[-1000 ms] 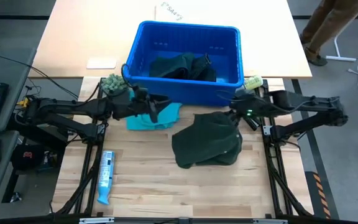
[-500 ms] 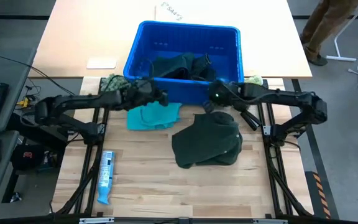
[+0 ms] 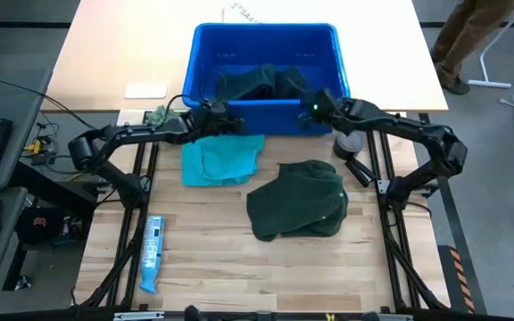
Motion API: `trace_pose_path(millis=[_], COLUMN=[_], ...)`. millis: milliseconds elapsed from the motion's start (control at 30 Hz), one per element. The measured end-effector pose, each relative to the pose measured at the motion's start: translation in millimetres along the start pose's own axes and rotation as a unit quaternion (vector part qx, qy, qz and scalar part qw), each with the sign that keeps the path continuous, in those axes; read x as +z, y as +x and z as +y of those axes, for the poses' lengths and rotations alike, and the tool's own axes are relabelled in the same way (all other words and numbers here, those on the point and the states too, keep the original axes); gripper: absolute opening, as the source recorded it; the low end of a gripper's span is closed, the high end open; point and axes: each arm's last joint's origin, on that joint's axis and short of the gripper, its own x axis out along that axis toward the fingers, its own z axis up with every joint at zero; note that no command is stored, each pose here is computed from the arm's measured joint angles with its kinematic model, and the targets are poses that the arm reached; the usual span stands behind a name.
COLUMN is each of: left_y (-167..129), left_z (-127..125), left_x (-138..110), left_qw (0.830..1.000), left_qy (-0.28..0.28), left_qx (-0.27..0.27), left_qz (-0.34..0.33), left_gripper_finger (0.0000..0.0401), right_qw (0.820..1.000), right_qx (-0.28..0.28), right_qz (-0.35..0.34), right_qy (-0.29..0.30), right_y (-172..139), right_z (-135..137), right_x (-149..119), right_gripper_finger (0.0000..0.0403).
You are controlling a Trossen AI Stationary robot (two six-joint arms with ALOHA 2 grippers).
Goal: Fold laundry
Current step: Fold the green polo shirt from the blue laundry bin
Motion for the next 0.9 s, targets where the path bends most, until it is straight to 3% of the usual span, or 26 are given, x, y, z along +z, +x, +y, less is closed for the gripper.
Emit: trace_pose_path(millis=[200,433,900], left_y=[4.2,5.7,16.3], left_z=[18.3,40.5,86.1], left_x=[15.8,29.9,50.3], left_qw=[1.0,0.996,0.987], left_qy=[0.015,0.074,0.114], left_qx=[0.014,0.043,0.103], left_qz=[-0.012,-0.023,-0.041], left_gripper_finger=[0.0,0.0,0.0], right_qw=[0.999,0.998,0.996], right_qx=[-0.008,0.006,0.018], right_qz=[0.01,0.014,-0.008], right_qy=[0.029,0.06,0.085], right_y=[36.7,71.1,94.1], right_z=[-13.5,-17.0,-15.4], right_x=[10.0,14.3,18.6], right_gripper_finger=[0.0,0.0,0.0])
